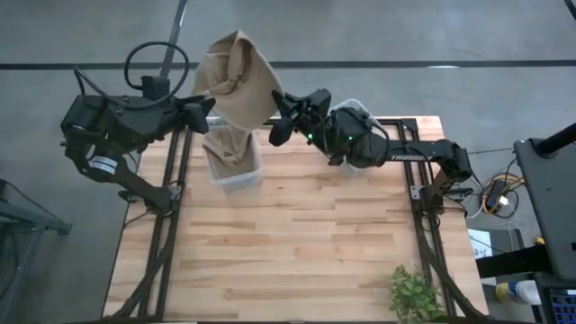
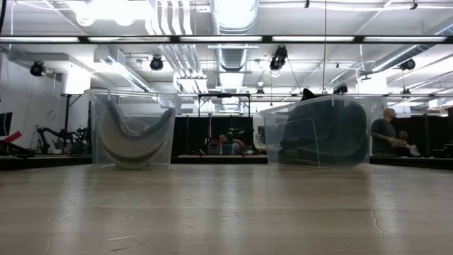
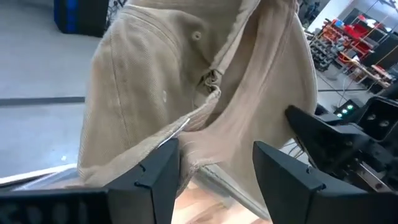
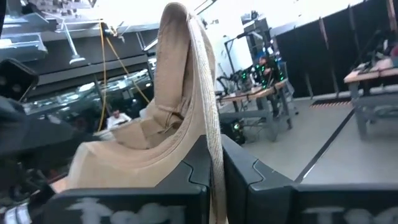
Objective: Pick & Place hat
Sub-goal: Put the brown cap into the left transparent bin
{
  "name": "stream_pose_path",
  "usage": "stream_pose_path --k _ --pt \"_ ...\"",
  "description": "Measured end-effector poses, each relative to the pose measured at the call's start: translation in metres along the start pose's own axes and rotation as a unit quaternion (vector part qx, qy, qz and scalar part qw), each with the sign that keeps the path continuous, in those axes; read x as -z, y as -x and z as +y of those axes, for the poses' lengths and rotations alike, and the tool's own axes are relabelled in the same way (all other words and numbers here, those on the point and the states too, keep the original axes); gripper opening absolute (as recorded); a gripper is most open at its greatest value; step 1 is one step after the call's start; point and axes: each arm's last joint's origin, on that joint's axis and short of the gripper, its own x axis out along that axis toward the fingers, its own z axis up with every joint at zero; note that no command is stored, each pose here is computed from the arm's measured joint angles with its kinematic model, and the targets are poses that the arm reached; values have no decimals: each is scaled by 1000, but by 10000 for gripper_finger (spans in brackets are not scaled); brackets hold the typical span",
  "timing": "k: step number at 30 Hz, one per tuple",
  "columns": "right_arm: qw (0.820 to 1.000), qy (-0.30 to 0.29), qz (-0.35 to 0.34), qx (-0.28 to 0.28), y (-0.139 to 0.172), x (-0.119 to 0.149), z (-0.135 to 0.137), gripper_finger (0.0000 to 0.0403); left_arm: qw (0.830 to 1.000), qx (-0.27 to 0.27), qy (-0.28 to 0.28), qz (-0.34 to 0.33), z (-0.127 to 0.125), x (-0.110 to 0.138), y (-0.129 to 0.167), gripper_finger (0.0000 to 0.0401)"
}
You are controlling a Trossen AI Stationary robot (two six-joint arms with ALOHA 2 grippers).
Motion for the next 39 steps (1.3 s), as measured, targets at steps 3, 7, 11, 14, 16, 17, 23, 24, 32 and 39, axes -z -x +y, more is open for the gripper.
stream_pose_path --k 3,7,11,14,16,17,23,24,32,39 --pt "1000 20 -14 6 -5 -11 -5 11 999 28 27 -2 -6 -2 1 195" --pt "997 72 3 12 -9 -26 -10 11 995 79 18 -66 -16 -22 11 195" --pt "995 88 3 41 -13 -31 -12 11 986 116 15 -120 -18 -41 22 195" --pt "994 104 -7 46 -16 -38 -14 11 982 137 -2 -130 -18 -46 28 195" --pt "993 109 -16 44 -17 -46 -15 11 983 133 8 -124 -17 -45 27 195" --pt "992 114 -22 42 -17 -51 -15 11 985 127 14 -120 -17 -43 25 195" --pt "986 148 -72 35 -14 -75 -12 11 990 71 10 -121 -19 -32 16 195" --pt "985 153 -76 25 -14 -79 -11 11 991 68 19 -117 -20 -31 14 195" --pt "982 164 -92 -8 -10 -88 -5 11 992 24 25 -117 -34 -13 -11 195" --pt "980 177 -92 -19 -11 -87 -4 11 989 44 47 -132 -47 -9 -23 195"
